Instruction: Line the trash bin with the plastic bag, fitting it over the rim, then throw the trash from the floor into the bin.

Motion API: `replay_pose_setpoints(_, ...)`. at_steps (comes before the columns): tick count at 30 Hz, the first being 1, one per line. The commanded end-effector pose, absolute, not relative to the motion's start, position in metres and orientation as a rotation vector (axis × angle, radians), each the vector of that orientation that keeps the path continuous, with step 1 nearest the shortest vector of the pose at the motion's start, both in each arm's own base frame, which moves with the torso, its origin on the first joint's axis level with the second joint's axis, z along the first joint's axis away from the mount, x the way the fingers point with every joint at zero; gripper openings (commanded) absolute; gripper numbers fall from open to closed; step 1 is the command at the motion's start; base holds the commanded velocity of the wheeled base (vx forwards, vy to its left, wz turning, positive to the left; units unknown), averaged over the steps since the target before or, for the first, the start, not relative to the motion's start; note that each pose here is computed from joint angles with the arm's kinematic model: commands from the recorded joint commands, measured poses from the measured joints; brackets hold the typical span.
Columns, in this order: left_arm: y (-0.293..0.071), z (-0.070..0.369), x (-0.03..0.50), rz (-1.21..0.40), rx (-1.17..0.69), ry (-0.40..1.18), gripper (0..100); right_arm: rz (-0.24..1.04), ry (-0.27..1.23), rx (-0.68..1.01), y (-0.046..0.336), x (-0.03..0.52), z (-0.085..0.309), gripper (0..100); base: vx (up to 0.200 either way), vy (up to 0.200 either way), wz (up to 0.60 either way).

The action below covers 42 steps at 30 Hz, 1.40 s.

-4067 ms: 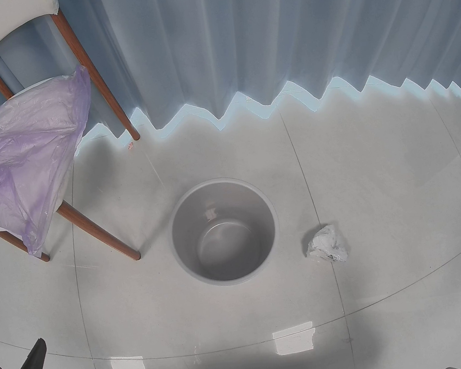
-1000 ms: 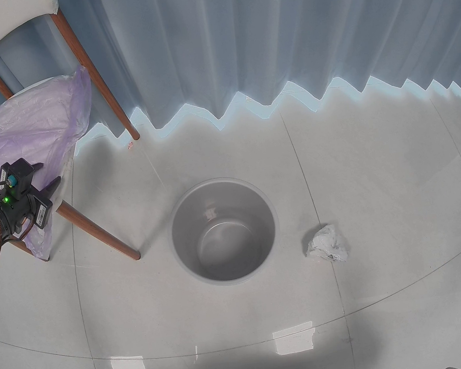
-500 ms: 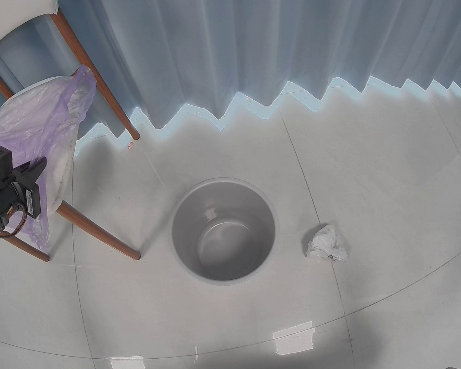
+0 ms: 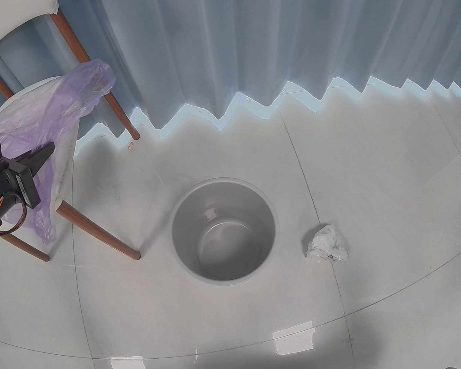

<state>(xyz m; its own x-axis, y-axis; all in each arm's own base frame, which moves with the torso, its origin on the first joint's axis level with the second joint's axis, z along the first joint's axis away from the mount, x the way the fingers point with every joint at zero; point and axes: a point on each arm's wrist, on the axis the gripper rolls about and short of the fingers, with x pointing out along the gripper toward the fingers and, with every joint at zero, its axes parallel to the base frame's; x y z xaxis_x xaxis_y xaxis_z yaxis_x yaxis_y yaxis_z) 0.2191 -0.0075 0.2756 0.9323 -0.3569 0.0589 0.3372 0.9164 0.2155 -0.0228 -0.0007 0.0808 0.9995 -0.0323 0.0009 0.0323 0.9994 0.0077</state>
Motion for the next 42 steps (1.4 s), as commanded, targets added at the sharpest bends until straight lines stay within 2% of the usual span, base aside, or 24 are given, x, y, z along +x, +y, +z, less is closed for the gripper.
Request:
replay_pose_setpoints(1, -0.024, 0.28, 0.214, -0.435, 0.159, -0.117, 0, -0.032, 0.0, 0.008, -0.001, -0.023, 0.075, 100, 0.0, 0.0, 0.0)
replay_pose_setpoints(9, -0.059, 0.295, 0.208, -0.587, 0.066, -0.151, 0, -0.032, 0.0, 0.008, -0.001, -0.023, 0.075, 100, 0.0, 0.0, 0.0)
replay_pose_setpoints(20, -0.101, 0.282, 0.184, -0.764, 0.04, -0.113, 0, -0.032, 0.0, 0.008, -0.001, -0.023, 0.075, 100, 0.0, 0.0, 0.0)
replay_pose_setpoints(30, -0.128, 0.263, 0.164, -0.879, 0.045, -0.052, 0, -0.032, 0.0, 0.008, -0.001, -0.023, 0.075, 100, 0.0, 0.0, 0.0)
replay_pose_setpoints(42, -0.139, 0.258, 0.151, -0.952, 0.045, -0.043, 0, -0.032, 0.0, 0.008, -0.001, -0.023, 0.075, 100, 0.0, 0.0, 0.0)
